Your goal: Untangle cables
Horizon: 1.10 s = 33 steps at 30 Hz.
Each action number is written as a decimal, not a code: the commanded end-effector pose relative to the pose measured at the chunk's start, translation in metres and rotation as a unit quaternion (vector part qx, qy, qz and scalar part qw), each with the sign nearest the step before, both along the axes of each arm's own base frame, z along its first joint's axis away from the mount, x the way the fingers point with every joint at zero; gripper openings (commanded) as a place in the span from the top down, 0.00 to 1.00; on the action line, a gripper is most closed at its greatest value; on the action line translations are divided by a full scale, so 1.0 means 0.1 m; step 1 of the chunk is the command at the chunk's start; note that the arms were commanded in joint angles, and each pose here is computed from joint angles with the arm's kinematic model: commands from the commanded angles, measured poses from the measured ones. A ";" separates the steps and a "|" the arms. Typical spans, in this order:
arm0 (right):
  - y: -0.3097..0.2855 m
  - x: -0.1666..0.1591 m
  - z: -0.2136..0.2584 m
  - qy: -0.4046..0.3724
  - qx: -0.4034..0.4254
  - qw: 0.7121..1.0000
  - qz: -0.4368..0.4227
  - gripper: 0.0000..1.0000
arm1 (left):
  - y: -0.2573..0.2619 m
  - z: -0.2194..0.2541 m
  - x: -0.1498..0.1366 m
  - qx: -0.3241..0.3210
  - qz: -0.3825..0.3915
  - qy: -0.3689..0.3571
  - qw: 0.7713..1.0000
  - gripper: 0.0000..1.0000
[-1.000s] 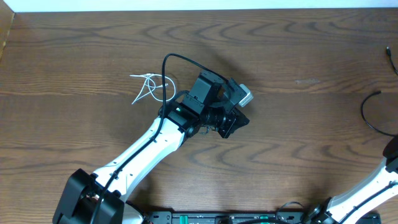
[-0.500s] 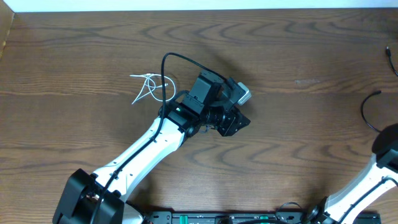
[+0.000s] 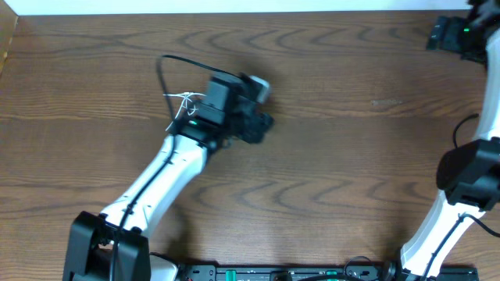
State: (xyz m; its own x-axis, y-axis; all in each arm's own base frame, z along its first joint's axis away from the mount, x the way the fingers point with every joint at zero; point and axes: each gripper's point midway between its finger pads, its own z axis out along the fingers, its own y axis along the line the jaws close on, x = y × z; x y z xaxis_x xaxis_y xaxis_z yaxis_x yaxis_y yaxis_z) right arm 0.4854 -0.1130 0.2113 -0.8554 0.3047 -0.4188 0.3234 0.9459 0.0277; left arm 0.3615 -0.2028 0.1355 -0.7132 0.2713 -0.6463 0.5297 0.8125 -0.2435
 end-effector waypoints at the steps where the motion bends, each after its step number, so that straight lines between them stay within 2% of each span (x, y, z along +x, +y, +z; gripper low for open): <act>1: 0.24 0.01 -0.05 0.013 0.002 0.999 0.030 0.01 | 0.43 0.01 0.19 0.007 0.063 -0.002 0.998 0.35; 8: 0.55 -0.04 -0.09 0.034 0.005 0.998 0.061 0.01 | 1.15 -0.01 0.42 0.023 0.159 -0.004 0.987 0.34; 9: 0.58 -0.06 -0.10 0.038 0.006 0.997 0.064 0.01 | 1.27 -0.04 0.45 0.033 0.176 -0.005 0.984 0.29; 11: 0.61 -0.08 -0.11 0.044 0.007 0.997 0.066 0.01 | 1.44 -0.09 0.48 0.047 0.199 -0.001 0.979 0.27; 16: 0.62 -0.09 -0.11 0.046 0.008 0.997 0.067 0.01 | 1.62 -0.33 0.51 0.065 0.221 0.024 0.973 0.27; 23: 0.71 -0.08 -0.11 0.044 0.019 0.996 0.077 0.01 | 1.68 -0.95 0.46 0.096 0.224 0.095 0.965 0.28; 25: 0.70 -0.08 -0.11 0.044 0.019 0.996 0.076 0.01 | 1.58 -1.10 0.40 0.082 0.208 0.123 0.967 0.40; 26: 0.70 -0.08 -0.11 0.043 0.018 0.996 0.076 0.01 | 1.49 -1.15 0.37 0.067 0.195 0.134 0.969 0.50; 30: 0.66 -0.06 -0.10 0.040 0.008 0.997 0.071 0.01 | 1.18 -1.12 0.36 0.017 0.149 0.139 0.979 0.62; 33: 0.56 -0.07 -0.10 0.043 -0.008 0.997 0.061 0.01 | 0.88 -1.04 0.38 -0.008 0.109 0.125 0.986 0.75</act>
State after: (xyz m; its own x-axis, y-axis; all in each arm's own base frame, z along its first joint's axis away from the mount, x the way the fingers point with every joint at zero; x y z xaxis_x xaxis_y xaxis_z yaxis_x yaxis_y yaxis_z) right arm 0.4788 -0.0493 0.2042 -0.9152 0.2019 -0.3488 0.2034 0.9785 0.0327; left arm 0.4043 -0.0786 0.0215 -0.9037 0.0442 -0.4259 0.1734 0.9472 -0.2697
